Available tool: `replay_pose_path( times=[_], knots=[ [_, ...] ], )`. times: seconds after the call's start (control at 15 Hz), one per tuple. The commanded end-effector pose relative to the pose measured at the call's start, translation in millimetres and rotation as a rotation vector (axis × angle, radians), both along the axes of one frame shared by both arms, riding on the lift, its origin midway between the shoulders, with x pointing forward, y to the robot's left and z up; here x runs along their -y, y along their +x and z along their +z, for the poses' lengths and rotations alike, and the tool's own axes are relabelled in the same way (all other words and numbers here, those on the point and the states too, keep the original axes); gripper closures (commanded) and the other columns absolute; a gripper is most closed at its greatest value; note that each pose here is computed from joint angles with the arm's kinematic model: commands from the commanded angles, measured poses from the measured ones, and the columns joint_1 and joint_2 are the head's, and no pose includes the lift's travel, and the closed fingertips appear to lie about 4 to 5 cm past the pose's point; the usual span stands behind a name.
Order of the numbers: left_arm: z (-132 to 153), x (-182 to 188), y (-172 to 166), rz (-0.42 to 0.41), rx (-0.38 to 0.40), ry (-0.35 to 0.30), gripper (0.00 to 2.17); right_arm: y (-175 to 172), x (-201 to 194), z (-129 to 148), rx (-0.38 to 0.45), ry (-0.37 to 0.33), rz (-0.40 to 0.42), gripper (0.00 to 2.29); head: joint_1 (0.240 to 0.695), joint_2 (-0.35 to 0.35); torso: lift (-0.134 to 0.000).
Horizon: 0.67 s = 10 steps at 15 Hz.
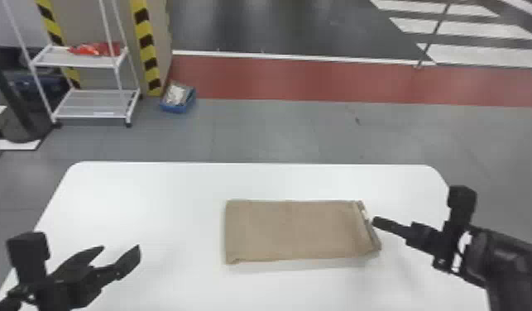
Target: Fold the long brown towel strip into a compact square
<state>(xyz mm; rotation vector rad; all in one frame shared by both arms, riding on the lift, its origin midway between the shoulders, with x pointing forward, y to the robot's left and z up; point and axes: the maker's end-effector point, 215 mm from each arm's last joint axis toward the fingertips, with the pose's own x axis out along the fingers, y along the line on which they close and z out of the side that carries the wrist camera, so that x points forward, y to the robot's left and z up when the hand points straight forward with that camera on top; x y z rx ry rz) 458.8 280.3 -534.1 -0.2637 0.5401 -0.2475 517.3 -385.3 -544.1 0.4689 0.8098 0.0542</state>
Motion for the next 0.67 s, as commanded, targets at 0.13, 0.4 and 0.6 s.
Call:
replay_pose_path(
  times=[0.13, 0.4, 0.6],
  knots=[
    [0.3, 1.4, 1.7, 0.004, 0.002, -0.005, 0.08, -1.9, -5.5, -2.1, 0.0, 0.011, 0.008, 0.08, 0.695, -0.119, 0.0],
    [0.5, -5.0, 1.0, 0.015, 0.002, -0.004, 0.08, 11.9, -19.8, 6.9, 0.021, 0.011, 0.032, 0.16, 0.695, -0.107, 0.0],
    [0.5, -5.0, 1.0, 0.015, 0.002, -0.004, 0.08, 25.8, -42.3, 14.0, 0.033, 0.002, 0.072, 0.19, 0.695, -0.084, 0.0]
  ],
)
